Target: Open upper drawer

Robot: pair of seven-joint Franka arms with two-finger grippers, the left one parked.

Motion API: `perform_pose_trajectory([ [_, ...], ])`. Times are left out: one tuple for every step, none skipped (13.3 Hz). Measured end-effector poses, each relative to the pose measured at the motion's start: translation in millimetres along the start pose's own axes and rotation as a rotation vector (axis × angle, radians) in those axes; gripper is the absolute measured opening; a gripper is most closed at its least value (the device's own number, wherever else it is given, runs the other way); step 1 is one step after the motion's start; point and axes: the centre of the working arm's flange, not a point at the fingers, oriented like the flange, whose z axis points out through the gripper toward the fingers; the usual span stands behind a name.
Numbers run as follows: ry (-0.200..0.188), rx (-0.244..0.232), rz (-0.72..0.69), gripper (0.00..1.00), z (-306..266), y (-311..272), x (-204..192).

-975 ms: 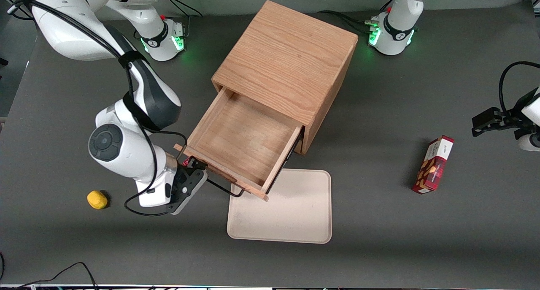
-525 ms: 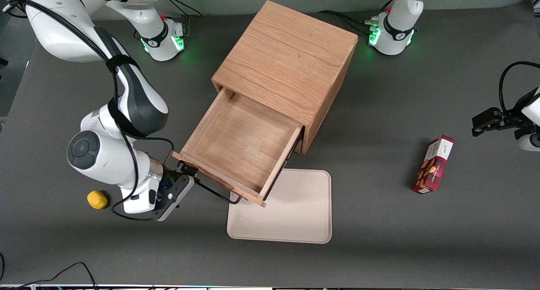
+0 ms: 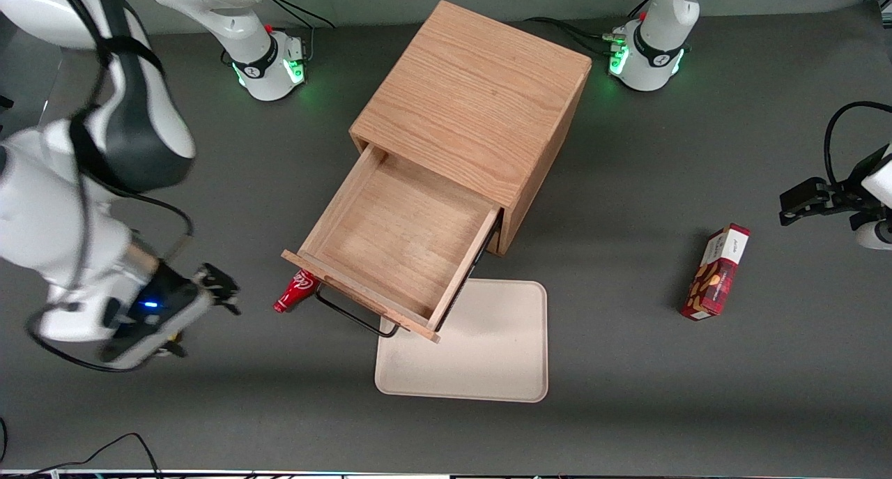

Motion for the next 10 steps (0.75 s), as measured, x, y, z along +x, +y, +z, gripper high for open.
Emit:
perform_pose_trajectory([
  [0.002, 0.005, 0.045, 1.00, -17.2, 12.1, -17.8],
  [-0.012, 0.011, 0.101, 1.00, -33.0, 18.3, -37.6],
  [-0.042, 0.018, 0.189, 1.00, -47.9, 19.8, -59.1],
  [-0.093, 0.028, 0.308, 1.00, -62.8, 16.2, -81.6],
  [-0.154, 0.039, 0.436, 1.00, -77.0, 8.4, -102.2],
  [-0.214, 0.043, 0.558, 1.00, -91.5, -3.5, -119.2],
  [-0.254, 0.038, 0.643, 1.00, -105.1, -16.1, -131.0],
  [-0.283, 0.033, 0.694, 1.00, -117.6, -28.0, -140.5],
  [-0.299, 0.027, 0.718, 1.00, -127.4, -35.8, -147.7],
  [-0.303, 0.021, 0.735, 1.00, -134.1, -38.3, -153.6],
])
